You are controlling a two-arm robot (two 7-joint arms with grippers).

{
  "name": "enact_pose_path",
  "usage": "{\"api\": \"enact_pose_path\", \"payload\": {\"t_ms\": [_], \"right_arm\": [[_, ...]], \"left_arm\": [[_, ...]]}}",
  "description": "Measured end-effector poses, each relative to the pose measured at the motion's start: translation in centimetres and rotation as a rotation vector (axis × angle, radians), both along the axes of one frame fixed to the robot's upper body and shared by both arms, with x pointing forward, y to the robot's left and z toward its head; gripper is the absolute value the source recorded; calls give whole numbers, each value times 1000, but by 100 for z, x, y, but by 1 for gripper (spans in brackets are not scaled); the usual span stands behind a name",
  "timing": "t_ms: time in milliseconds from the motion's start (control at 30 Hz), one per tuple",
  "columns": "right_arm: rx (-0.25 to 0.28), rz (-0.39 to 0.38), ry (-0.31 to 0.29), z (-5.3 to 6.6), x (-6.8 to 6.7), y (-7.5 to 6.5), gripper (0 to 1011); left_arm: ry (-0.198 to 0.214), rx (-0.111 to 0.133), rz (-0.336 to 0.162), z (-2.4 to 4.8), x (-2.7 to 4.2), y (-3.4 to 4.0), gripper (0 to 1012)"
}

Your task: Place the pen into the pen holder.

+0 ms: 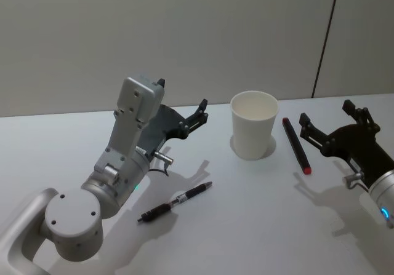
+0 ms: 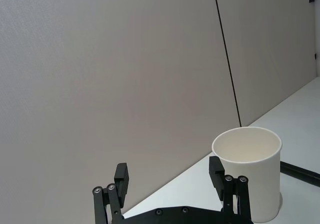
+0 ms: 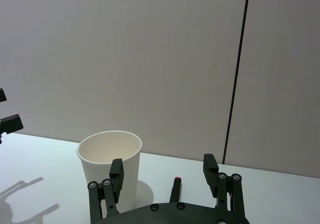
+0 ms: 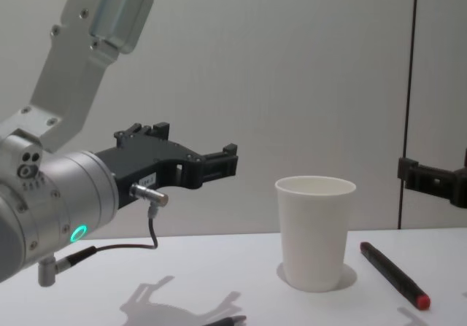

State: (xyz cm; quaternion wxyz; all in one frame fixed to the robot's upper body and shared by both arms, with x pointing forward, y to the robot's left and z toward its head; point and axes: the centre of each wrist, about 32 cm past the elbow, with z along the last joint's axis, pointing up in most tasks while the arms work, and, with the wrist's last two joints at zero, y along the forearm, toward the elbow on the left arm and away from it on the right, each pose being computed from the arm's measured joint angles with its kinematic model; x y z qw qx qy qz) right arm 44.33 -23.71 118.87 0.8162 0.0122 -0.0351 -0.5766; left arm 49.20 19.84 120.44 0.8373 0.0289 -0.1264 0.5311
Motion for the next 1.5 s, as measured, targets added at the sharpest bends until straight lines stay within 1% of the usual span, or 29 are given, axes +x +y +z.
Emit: {"api": "enact_pose_path", "payload": {"t_ms": [1500], "right_arm": [[0, 0, 0, 0, 0, 0, 1002]], "left_arm": [[0, 0, 0, 0, 0, 0, 1001]]}}
